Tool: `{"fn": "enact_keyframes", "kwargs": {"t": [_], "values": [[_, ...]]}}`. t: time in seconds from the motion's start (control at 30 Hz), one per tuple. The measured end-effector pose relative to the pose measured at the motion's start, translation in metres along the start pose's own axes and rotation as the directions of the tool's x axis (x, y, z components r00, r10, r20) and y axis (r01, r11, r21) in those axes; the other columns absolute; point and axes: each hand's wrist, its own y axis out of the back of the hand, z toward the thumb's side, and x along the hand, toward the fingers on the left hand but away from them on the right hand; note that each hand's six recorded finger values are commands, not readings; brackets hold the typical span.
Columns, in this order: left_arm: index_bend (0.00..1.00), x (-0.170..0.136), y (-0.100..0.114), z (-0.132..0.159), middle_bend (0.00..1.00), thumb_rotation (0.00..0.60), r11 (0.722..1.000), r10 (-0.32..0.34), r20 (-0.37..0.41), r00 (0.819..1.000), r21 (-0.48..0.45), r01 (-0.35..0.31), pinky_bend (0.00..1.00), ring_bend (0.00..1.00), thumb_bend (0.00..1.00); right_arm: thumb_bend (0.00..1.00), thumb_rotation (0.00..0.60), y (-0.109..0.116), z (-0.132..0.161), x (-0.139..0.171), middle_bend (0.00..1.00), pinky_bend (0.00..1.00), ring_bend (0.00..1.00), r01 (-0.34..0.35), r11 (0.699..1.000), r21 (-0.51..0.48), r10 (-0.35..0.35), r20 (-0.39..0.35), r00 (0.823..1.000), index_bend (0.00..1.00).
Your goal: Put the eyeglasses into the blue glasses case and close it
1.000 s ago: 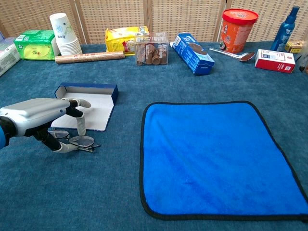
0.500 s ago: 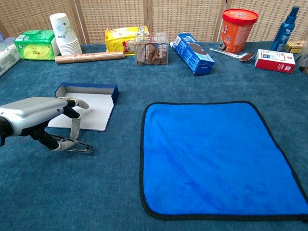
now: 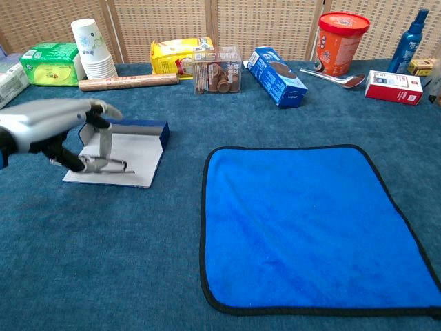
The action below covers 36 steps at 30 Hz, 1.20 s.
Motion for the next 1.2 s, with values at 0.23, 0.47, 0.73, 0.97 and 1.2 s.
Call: {"fn": "enact_keyframes", "kwargs": {"t": [0.23, 0.47, 0.73, 0.97, 1.2], "values": [[0.55, 0.026, 0.013, -0.010, 0.12, 0.536, 1.000, 0.020, -0.025, 0.999, 0.015, -0.020, 0.06, 0.00, 0.37, 0.34, 0.341, 0.000, -0.001, 0.001, 0.13, 0.06, 0.00, 0.001, 1.000, 0.001, -0.001, 0.002, 1.000, 0.06], [0.52, 0.048, 0.015, -0.012, 0.11, 0.533, 1.000, 0.024, -0.041, 0.999, 0.009, -0.023, 0.06, 0.00, 0.36, 0.34, 0.338, 0.001, -0.002, 0.002, 0.13, 0.06, 0.00, 0.003, 1.000, 0.002, -0.003, 0.007, 1.000, 0.06], [0.50, 0.066, 0.013, -0.003, 0.11, 0.535, 0.999, 0.031, -0.028, 0.999, 0.009, -0.031, 0.05, 0.00, 0.36, 0.34, 0.340, 0.000, -0.002, 0.001, 0.13, 0.06, 0.00, 0.000, 1.000, 0.002, 0.000, 0.008, 1.000, 0.06], [0.43, 0.074, 0.012, 0.001, 0.08, 0.535, 0.999, 0.033, -0.025, 0.999, 0.016, -0.032, 0.05, 0.00, 0.35, 0.34, 0.339, 0.001, -0.004, 0.001, 0.13, 0.06, 0.00, 0.003, 1.000, 0.000, -0.003, 0.013, 1.000, 0.06], [0.42, 0.075, 0.007, -0.005, 0.08, 0.534, 0.999, 0.005, -0.039, 0.999, 0.049, -0.003, 0.05, 0.00, 0.35, 0.34, 0.339, 0.002, -0.003, 0.002, 0.13, 0.06, 0.00, 0.009, 1.000, -0.004, -0.009, 0.007, 1.000, 0.06]]}}
